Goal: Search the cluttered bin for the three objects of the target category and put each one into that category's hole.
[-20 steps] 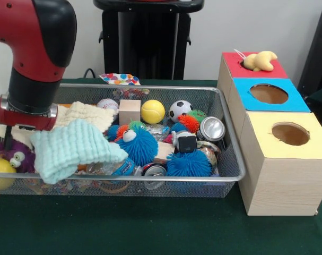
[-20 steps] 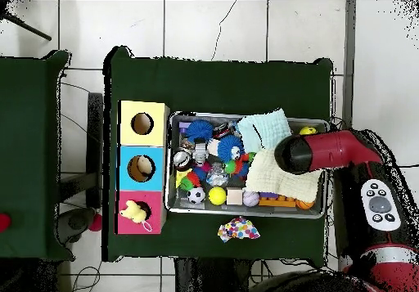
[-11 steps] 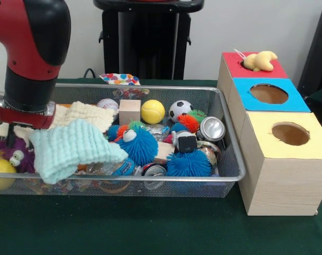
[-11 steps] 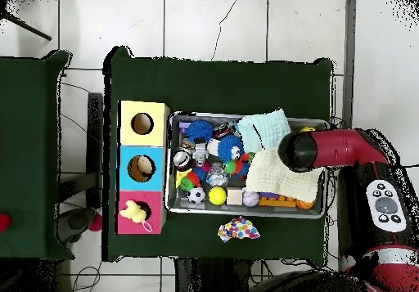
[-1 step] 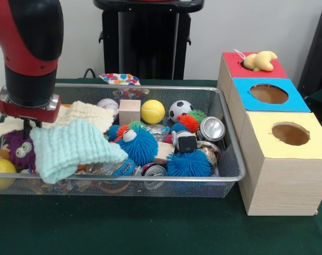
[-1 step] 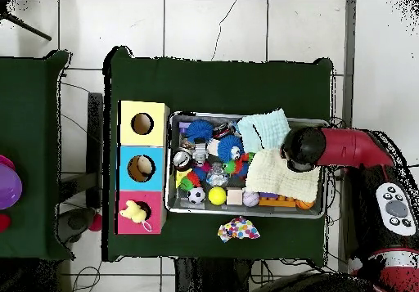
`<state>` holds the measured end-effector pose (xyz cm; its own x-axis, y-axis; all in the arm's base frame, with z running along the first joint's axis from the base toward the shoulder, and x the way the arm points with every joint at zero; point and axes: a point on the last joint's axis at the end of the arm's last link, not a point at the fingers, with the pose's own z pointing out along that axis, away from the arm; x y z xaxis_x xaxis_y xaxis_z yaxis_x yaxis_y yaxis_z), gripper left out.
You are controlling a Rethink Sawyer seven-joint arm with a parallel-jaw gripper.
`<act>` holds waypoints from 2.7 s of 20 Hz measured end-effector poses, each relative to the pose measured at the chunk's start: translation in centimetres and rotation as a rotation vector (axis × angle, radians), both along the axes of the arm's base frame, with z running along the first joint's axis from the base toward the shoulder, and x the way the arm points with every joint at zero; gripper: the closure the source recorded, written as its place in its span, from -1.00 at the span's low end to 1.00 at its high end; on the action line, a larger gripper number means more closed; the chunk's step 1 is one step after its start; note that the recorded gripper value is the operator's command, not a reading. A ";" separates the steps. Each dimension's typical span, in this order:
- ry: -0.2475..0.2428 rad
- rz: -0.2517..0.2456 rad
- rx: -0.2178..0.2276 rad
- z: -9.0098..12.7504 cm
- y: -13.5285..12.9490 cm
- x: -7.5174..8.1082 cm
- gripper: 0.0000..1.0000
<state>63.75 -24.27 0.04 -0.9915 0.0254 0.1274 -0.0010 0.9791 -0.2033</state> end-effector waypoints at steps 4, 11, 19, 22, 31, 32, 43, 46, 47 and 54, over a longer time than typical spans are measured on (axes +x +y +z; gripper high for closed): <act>0.001 -0.053 0.036 0.4 -0.5 0.0 1.00; -0.061 -0.242 0.276 1.5 -0.3 -0.3 1.00; -0.172 -0.369 0.472 1.8 0.3 -1.8 1.00; -0.214 -0.381 0.511 1.9 1.1 -1.8 1.00; -0.244 -0.336 0.577 2.3 5.5 -1.5 1.00; -0.243 -0.332 0.581 2.3 5.8 -1.5 1.00; -0.225 -0.287 0.596 2.4 9.0 -1.2 -1.00; -0.217 -0.248 0.584 2.6 10.7 -0.9 -1.00; -0.213 -0.224 0.571 2.7 11.3 -0.8 -1.00; -0.163 -0.044 0.425 5.8 13.7 -1.1 -1.00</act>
<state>62.60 -10.55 5.84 -0.9987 0.0469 -0.0220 0.0409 0.9742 0.2220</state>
